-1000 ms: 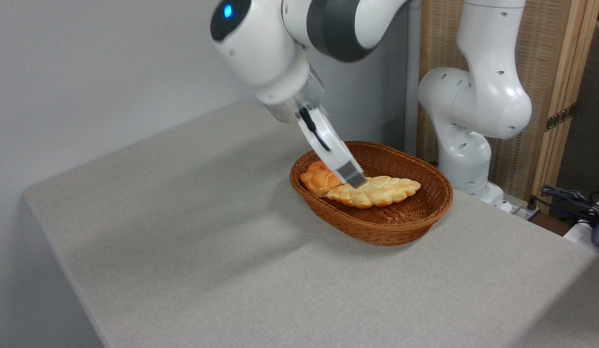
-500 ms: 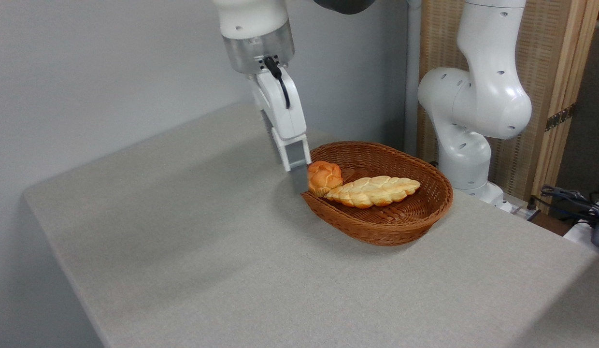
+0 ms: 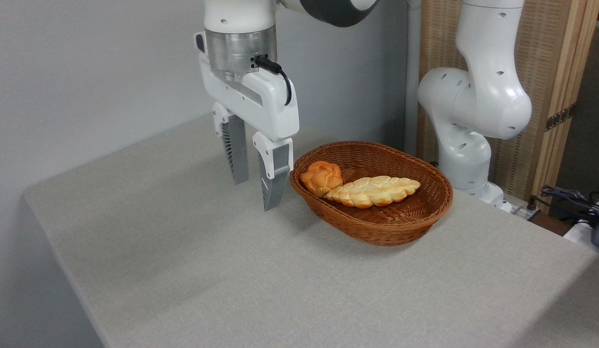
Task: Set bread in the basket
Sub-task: 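Open the gripper and raise it away from the basket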
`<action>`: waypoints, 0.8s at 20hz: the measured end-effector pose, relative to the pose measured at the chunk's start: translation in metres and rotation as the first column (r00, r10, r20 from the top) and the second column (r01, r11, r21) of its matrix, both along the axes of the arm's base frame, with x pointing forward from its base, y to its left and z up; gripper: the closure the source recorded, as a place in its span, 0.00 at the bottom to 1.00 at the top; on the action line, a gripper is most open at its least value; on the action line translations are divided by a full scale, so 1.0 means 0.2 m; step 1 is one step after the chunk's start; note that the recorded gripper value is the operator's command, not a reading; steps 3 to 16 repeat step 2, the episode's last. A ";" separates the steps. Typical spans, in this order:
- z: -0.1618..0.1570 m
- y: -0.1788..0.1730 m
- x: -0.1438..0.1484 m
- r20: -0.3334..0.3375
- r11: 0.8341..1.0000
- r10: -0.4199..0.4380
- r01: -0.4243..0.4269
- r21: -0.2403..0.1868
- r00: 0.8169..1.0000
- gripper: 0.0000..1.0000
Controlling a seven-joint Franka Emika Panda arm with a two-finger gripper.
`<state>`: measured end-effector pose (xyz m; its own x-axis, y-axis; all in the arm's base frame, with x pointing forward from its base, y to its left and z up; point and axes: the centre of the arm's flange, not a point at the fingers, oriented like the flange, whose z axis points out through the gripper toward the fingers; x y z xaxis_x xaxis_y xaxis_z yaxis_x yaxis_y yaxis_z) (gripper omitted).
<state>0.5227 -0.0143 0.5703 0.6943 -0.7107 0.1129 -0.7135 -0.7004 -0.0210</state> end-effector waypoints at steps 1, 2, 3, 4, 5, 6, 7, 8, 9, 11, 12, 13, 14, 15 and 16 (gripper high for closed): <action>0.00 0.00 0.01 0.003 1.000 0.030 -0.030 -0.003 1.000 0.00; -0.01 0.00 0.01 0.004 0.999 0.042 -0.042 -0.004 0.999 0.00; -0.01 0.00 0.01 0.004 0.999 0.042 -0.042 -0.004 0.999 0.00; -0.01 0.00 0.01 0.004 0.999 0.042 -0.042 -0.004 0.999 0.00; -0.01 0.00 0.01 0.004 0.999 0.042 -0.042 -0.004 0.999 0.00; -0.01 0.00 0.01 0.004 0.999 0.042 -0.042 -0.004 0.999 0.00; -0.01 0.00 0.01 0.004 0.999 0.042 -0.042 -0.004 0.999 0.00; -0.01 0.00 0.01 0.004 0.999 0.042 -0.042 -0.004 0.999 0.00; -0.01 0.00 0.01 0.004 0.999 0.042 -0.042 -0.004 0.999 0.00; -0.01 0.00 0.01 0.004 0.999 0.042 -0.042 -0.004 0.999 0.00; -0.01 0.00 0.01 0.004 0.999 0.042 -0.042 -0.004 0.999 0.00; -0.01 0.00 0.01 0.004 0.999 0.042 -0.042 -0.004 0.999 0.00; -0.01 0.00 0.01 0.004 0.999 0.042 -0.042 -0.004 0.999 0.00; -0.01 0.00 0.01 0.004 0.999 0.042 -0.042 -0.004 0.999 0.00; -0.01 0.00 0.01 0.004 0.999 0.042 -0.042 -0.004 0.999 0.00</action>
